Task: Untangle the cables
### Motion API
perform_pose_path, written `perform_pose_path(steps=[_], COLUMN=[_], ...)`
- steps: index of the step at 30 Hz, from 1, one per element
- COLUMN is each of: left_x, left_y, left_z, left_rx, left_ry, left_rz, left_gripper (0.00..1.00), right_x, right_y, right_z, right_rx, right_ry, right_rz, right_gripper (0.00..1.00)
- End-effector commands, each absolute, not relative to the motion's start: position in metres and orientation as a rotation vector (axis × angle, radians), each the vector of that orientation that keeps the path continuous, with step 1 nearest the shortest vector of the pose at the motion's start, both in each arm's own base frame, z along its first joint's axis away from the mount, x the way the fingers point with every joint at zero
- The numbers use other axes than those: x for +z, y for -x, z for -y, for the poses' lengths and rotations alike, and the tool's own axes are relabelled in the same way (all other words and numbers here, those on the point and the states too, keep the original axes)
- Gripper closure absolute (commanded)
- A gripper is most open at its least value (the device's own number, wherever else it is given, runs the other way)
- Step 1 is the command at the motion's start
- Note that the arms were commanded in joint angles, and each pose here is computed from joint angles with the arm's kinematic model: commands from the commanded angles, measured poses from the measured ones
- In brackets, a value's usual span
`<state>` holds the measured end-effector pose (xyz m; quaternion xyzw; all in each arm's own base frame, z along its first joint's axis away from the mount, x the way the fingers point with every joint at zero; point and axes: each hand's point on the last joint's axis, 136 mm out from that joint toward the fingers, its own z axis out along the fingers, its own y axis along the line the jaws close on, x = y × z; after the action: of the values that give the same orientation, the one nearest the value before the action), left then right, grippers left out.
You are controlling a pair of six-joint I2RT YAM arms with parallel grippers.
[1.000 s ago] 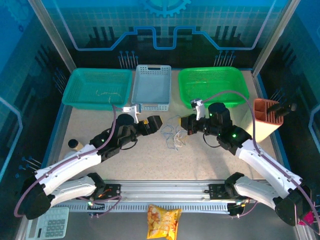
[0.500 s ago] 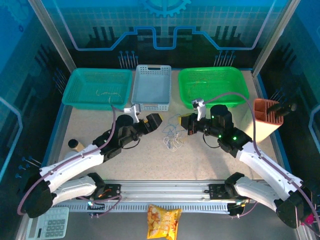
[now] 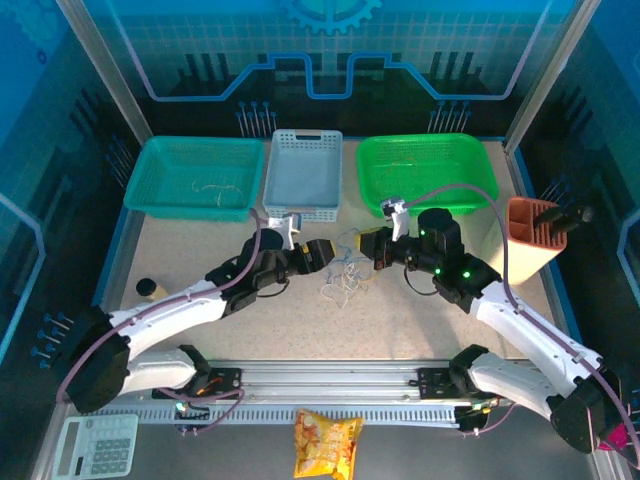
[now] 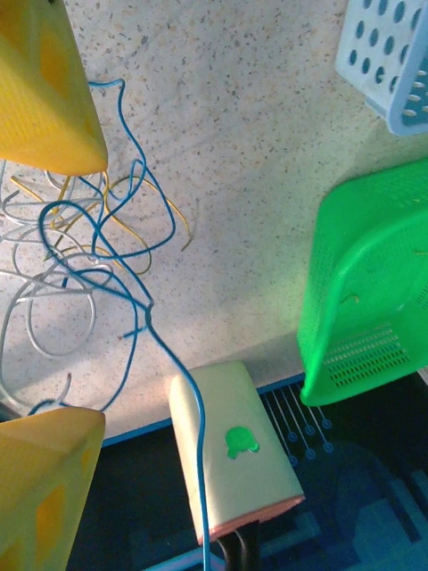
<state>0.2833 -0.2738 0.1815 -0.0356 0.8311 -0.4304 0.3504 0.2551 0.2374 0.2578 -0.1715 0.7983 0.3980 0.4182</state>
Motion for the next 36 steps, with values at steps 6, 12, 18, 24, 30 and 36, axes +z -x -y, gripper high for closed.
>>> perform_pose_path(steps=[6,12,18,24,30,36], left_x=[0.175,0.168,0.170,0.174,0.190,0.232], left_y=[-0.292,-0.297,-0.300,-0.301,-0.297,-0.283], left_z=[0.294,0.302,0.306,0.310,0.306,0.297], left_rx=[-1.119,-1.115,-1.123,-1.129,-1.130,-1.158], left_ry=[-0.032,-0.060,-0.074,-0.107,-0.127,-0.177], left_rz=[-2.154,-2.164,-2.141,-2.128,-2.097,-2.004], left_gripper=[0.34,0.44,0.58,0.81,0.98,1.00], right_x=[0.279,0.279,0.278,0.276,0.260,0.220], right_y=[-0.253,-0.252,-0.251,-0.251,-0.256,-0.267], right_z=[-0.241,-0.240,-0.238,-0.232,-0.218,-0.196], right_rx=[1.031,1.032,1.035,1.026,0.992,0.937], right_ry=[0.453,0.452,0.450,0.432,0.383,0.283], right_rz=[-1.937,-1.938,-1.936,-1.938,-1.974,-2.049], right_gripper=[1.00,1.00,1.00,1.00,1.00,1.00])
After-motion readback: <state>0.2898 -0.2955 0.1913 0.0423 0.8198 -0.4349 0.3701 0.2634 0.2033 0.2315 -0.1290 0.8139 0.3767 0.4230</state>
